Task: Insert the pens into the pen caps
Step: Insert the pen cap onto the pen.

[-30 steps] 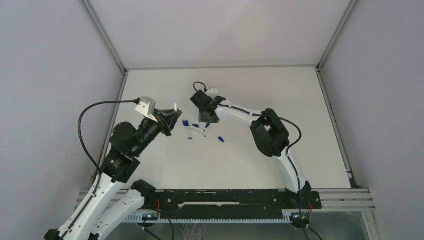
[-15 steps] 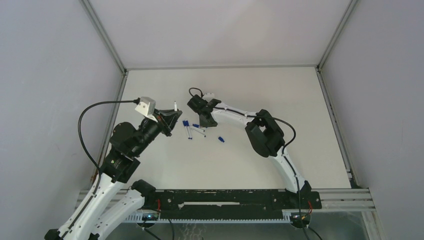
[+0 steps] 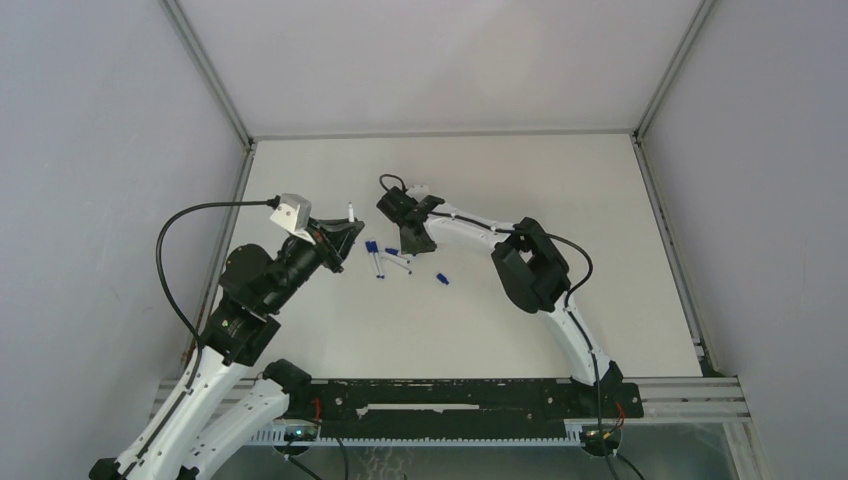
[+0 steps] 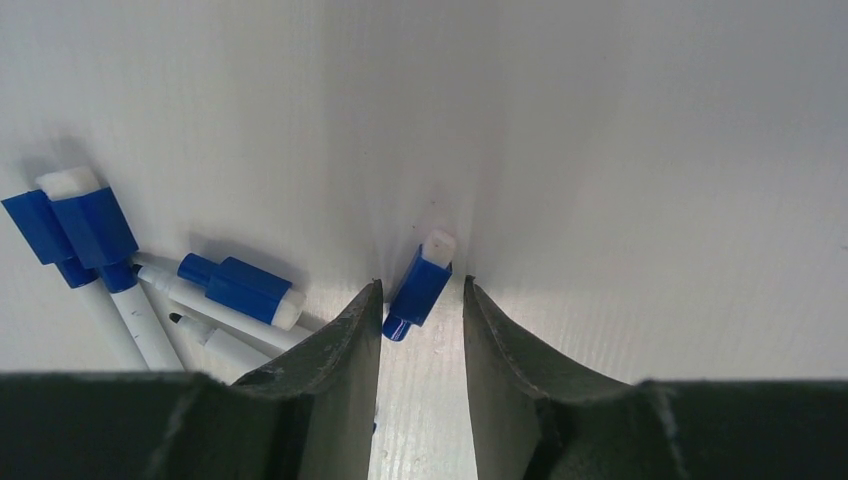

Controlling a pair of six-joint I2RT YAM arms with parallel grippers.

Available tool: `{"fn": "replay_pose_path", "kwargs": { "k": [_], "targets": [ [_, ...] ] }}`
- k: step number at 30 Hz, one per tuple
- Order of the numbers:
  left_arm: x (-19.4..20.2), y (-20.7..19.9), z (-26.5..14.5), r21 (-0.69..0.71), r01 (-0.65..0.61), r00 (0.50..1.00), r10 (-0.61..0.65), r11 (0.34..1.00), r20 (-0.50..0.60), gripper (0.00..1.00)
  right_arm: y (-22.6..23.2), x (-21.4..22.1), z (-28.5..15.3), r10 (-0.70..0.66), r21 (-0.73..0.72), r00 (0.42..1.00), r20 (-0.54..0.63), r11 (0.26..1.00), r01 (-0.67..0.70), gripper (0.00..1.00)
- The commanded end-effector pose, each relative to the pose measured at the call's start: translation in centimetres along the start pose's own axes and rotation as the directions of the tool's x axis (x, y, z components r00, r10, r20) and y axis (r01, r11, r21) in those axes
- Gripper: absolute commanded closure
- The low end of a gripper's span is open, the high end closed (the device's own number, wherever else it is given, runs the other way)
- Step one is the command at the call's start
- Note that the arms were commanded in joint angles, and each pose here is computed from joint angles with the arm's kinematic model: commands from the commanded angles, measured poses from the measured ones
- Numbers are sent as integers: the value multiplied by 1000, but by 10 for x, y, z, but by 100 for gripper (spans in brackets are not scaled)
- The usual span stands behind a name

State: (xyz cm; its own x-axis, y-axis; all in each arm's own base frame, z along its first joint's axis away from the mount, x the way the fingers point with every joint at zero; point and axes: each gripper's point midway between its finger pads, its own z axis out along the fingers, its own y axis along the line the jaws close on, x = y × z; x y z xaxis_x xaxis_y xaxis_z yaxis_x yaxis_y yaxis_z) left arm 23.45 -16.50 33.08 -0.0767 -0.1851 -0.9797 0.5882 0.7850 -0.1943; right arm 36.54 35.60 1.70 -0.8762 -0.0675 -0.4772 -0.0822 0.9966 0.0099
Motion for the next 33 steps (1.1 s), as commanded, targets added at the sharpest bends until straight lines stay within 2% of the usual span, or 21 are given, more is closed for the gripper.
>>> {"fn": "replay_pose_path", "kwargs": {
  "k": [1,20,33],
  "targets": [
    [-7,0,-1,7,-16,999,15,1000,36,100,-4,-7,5,-20,15,1000,2,1000,20,58],
    [-7,0,0,4,-17,999,17,1000,34,100,-11,-6,19,-30,27,999,-21,999,31,62],
    [-6,0,1,8,-16,999,16,1000,31,100,-15,-10,18,-59,19,998,-17,998,59,79]
  ]
}}
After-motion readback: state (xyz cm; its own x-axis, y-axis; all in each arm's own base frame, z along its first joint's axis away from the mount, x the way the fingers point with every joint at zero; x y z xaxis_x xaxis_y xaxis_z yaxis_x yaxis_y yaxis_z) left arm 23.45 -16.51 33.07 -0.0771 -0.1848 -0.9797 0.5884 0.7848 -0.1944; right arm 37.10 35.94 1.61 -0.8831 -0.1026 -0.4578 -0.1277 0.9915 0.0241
